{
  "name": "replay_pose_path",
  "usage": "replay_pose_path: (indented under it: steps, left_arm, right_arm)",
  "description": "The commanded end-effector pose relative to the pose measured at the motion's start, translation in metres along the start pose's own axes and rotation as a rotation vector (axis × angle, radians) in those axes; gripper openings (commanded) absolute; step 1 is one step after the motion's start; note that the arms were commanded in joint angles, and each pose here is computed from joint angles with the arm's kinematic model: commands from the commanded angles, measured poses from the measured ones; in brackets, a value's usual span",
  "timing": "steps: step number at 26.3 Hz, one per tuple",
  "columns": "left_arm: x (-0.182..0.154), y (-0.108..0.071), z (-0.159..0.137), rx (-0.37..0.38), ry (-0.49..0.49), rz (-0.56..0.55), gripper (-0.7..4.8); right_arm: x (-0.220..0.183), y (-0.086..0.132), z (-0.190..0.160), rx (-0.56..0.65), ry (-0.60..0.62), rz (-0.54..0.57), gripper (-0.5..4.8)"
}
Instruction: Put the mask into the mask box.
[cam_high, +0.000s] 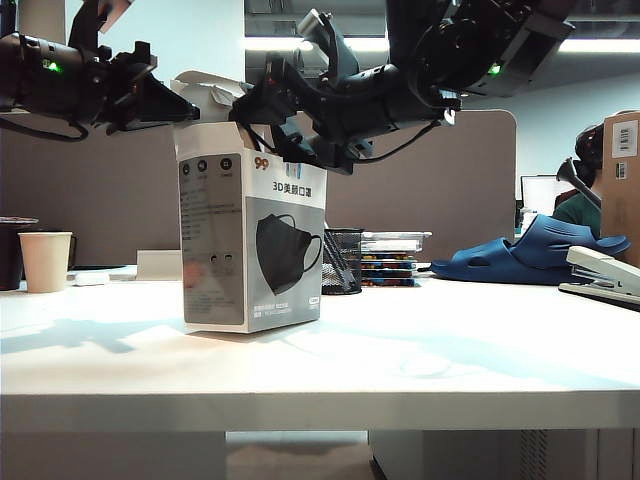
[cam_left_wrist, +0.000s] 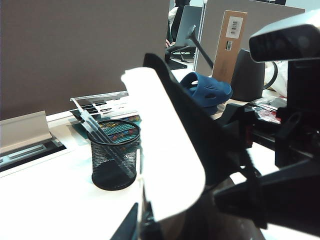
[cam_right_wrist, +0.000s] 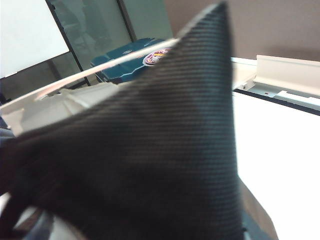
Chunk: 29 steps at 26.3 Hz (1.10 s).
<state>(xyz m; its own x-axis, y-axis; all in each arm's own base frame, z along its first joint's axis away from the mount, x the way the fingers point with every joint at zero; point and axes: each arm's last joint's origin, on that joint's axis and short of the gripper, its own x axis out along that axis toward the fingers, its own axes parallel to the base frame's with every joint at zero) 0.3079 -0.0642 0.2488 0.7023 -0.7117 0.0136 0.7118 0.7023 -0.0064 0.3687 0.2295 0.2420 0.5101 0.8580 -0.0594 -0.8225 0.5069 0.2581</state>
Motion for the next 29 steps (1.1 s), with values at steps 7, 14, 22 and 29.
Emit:
replay_pose_path:
  steps: [7, 14, 22, 29]
  left_arm:
    - [0.0, 0.0, 0.003, 0.008, -0.009, -0.006, -0.06]
    - [0.0, 0.0, 0.002, 0.003, -0.002, -0.006, -0.06]
    - [0.0, 0.0, 0.002, 0.004, -0.003, -0.007, -0.06]
    - [0.0, 0.0, 0.002, 0.003, -0.003, -0.009, -0.06]
  right_arm:
    - [-0.01, 0.014, 0.018, 0.003, 0.026, 0.066, 4.79]
    - [-0.019, 0.028, 0.029, -0.032, 0.07, 0.054, 4.79]
    - [-0.016, 0.032, 0.019, -0.131, 0.138, -0.058, 2.95]
    - [-0.014, 0.037, 0.019, -0.195, 0.14, 0.02, 4.57]
